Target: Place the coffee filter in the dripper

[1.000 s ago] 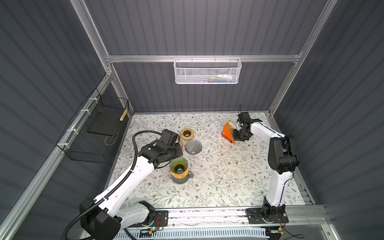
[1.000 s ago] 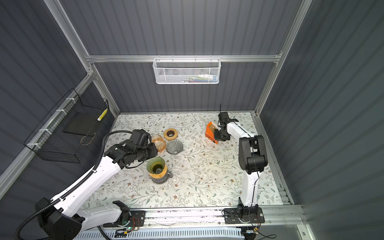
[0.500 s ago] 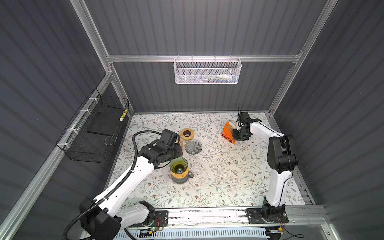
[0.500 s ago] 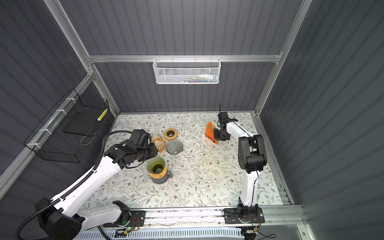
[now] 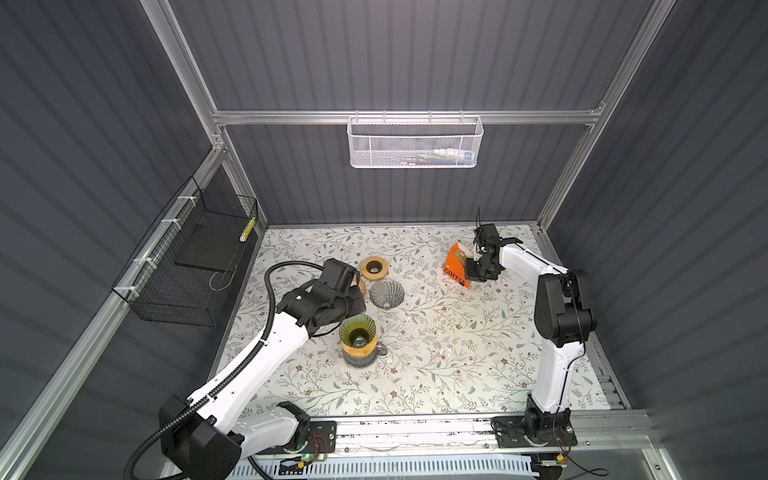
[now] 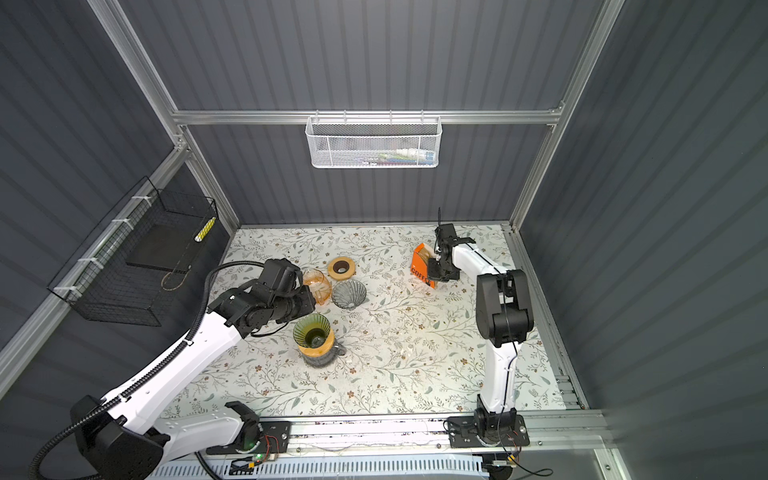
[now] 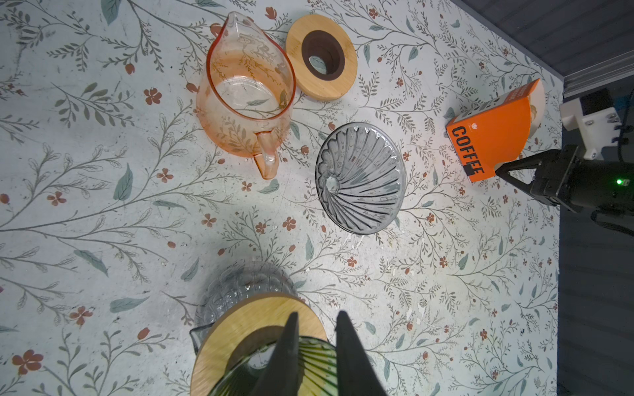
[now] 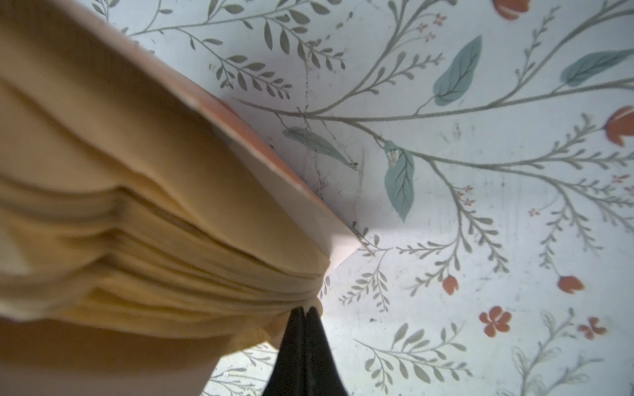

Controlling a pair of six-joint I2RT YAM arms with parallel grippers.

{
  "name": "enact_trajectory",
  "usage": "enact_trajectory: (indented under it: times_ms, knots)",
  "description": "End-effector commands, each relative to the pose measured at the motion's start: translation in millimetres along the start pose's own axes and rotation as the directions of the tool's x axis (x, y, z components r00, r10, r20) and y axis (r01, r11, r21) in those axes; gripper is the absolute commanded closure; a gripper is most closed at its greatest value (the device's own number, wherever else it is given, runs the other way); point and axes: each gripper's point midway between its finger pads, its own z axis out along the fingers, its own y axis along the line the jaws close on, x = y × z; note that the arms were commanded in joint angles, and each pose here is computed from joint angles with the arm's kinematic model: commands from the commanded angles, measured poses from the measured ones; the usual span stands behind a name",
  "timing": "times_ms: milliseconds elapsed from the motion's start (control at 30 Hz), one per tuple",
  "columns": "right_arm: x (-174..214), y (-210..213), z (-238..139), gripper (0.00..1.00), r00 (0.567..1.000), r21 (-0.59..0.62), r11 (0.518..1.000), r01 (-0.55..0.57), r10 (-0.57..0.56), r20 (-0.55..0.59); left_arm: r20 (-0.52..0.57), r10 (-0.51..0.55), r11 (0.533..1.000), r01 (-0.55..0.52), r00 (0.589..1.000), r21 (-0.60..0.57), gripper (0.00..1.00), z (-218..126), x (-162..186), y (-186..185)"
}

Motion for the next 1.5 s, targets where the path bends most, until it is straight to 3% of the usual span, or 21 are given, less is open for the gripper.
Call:
enact_trajectory:
  times_ms: [0, 233, 333, 467, 1233, 1467]
  knots:
    - [4, -2, -17, 1.00, 1.000, 0.018, 1.000, 0.003, -0.003, 0.020, 0.008, -0.008, 1.000, 0.008, 1.000, -0.003, 0.78, -5, 1, 2]
    - [10, -2, -20, 1.00, 1.000, 0.012, 1.000, 0.006, -0.007, 0.017, 0.005, -0.010, 1.000, 0.010, 1.000, 0.003, 0.79, -4, 2, 2]
    - [11, 0, -16, 0.81, 1.000, 0.006, 1.000, 0.013, -0.013, 0.002, 0.006, -0.013, 1.000, 0.013, 1.000, 0.003, 0.79, -4, 2, 2]
    - [10, 2, -11, 0.77, 1.000, 0.006, 1.000, 0.018, -0.018, -0.006, 0.010, -0.015, 1.000, 0.015, 1.000, 0.004, 0.78, -6, 2, 2]
    - [0, 4, 4, 0.83, 1.000, 0.017, 1.000, 0.020, -0.019, -0.018, 0.006, -0.009, 1.000, 0.009, 1.000, -0.007, 0.79, -3, 2, 4]
    - [-1, 7, 4, 0.80, 1.000, 0.011, 1.000, 0.019, -0.019, -0.018, 0.005, -0.006, 1.000, 0.006, 1.000, -0.008, 0.78, -3, 2, 3]
